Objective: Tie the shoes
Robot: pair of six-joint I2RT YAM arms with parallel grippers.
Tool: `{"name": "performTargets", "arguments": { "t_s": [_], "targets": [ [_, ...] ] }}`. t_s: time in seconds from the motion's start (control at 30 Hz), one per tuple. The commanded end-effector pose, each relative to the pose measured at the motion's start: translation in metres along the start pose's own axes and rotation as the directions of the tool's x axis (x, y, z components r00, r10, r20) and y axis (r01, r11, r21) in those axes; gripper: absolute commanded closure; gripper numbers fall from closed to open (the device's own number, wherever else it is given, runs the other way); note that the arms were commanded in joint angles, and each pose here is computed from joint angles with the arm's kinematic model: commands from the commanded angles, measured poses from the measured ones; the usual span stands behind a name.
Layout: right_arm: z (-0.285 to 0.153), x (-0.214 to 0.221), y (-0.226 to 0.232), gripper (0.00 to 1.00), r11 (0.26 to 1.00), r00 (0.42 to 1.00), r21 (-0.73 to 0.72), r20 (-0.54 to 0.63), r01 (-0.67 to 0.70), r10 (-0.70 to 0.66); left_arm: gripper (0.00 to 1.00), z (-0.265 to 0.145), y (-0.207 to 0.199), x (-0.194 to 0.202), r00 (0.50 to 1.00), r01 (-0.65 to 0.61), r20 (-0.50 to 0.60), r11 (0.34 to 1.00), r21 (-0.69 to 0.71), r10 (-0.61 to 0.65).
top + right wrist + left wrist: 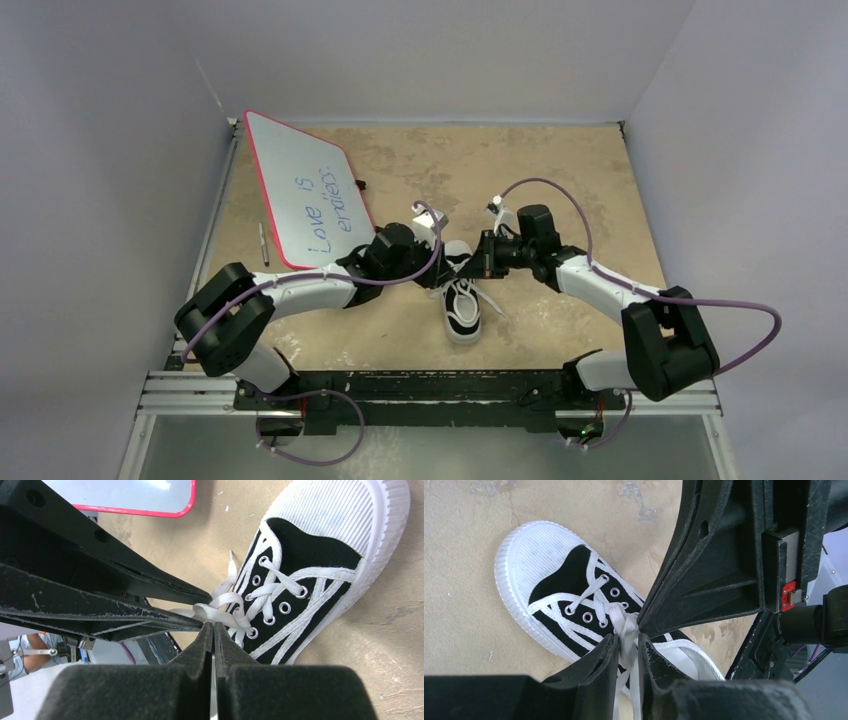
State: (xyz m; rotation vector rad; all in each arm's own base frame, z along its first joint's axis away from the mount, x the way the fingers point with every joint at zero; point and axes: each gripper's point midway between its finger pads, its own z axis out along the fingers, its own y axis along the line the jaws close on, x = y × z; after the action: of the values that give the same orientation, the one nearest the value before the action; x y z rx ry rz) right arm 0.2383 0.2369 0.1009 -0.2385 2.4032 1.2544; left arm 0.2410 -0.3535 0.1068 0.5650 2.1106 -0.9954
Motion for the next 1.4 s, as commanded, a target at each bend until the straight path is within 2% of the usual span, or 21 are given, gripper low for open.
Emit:
{"name": "performTargets", "arguments": {
  "t_s": [0.0,0.2,0.57,0.8,0.97,1.03,1.1,1.13,1.27,1.37],
  "targets": [
    [0.0,-0.005,0.007,1.0,0.999,1.0,-0.023,0.018,0.024,-0.024,0.78,-0.002,-0.016,-0.015,0.998,-0.018,0.054,0.997,0.078,0.014],
    [0.0,-0.006,0.008,1.0,0.999,0.999,-0.024,0.018,0.028,-0.028,0.72,0.0,-0.015,-0.011,0.998,-0.038,0.044,0.996,0.082,0.035],
    [0.0,-0.007,0.011,1.0,0.999,0.999,-0.038,0.012,0.032,-0.031,0.73,0.009,-0.006,-0.007,0.997,-0.077,0.029,0.996,0.052,0.076],
    [0.0,-0.007,0.012,1.0,0.999,1.0,-0.042,0.006,0.029,-0.028,0.74,0.011,-0.002,-0.014,0.995,-0.081,0.061,0.996,0.026,0.08],
    [0.0,-0.006,0.014,1.0,0.998,1.0,-0.05,-0.001,0.028,-0.028,0.86,0.012,0.002,-0.012,0.995,-0.082,0.062,0.997,0.012,0.081],
    [-0.001,-0.007,0.016,1.0,0.998,0.999,-0.058,-0.004,0.033,-0.033,0.96,0.011,0.005,-0.011,0.994,-0.088,0.062,0.996,-0.001,0.088],
    [-0.002,-0.008,0.019,0.99,0.997,0.999,-0.067,-0.01,0.04,-0.041,1.0,0.009,0.008,-0.01,0.993,-0.096,0.067,0.995,-0.014,0.097],
    [-0.003,-0.009,0.022,0.96,0.996,0.999,-0.078,-0.014,0.048,-0.049,1.0,0.008,0.008,-0.01,0.992,-0.104,0.067,0.994,-0.014,0.105],
    [-0.012,-0.007,0.031,0.72,0.99,0.994,-0.102,-0.05,0.093,-0.098,1.0,0.007,0.006,-0.008,0.991,-0.123,0.061,0.992,0.003,0.122],
    [-0.02,-0.013,0.025,0.65,0.985,0.987,-0.086,-0.037,0.15,-0.154,1.0,0.007,0.005,-0.005,0.99,-0.128,0.055,0.992,0.013,0.127]
  ]
}}
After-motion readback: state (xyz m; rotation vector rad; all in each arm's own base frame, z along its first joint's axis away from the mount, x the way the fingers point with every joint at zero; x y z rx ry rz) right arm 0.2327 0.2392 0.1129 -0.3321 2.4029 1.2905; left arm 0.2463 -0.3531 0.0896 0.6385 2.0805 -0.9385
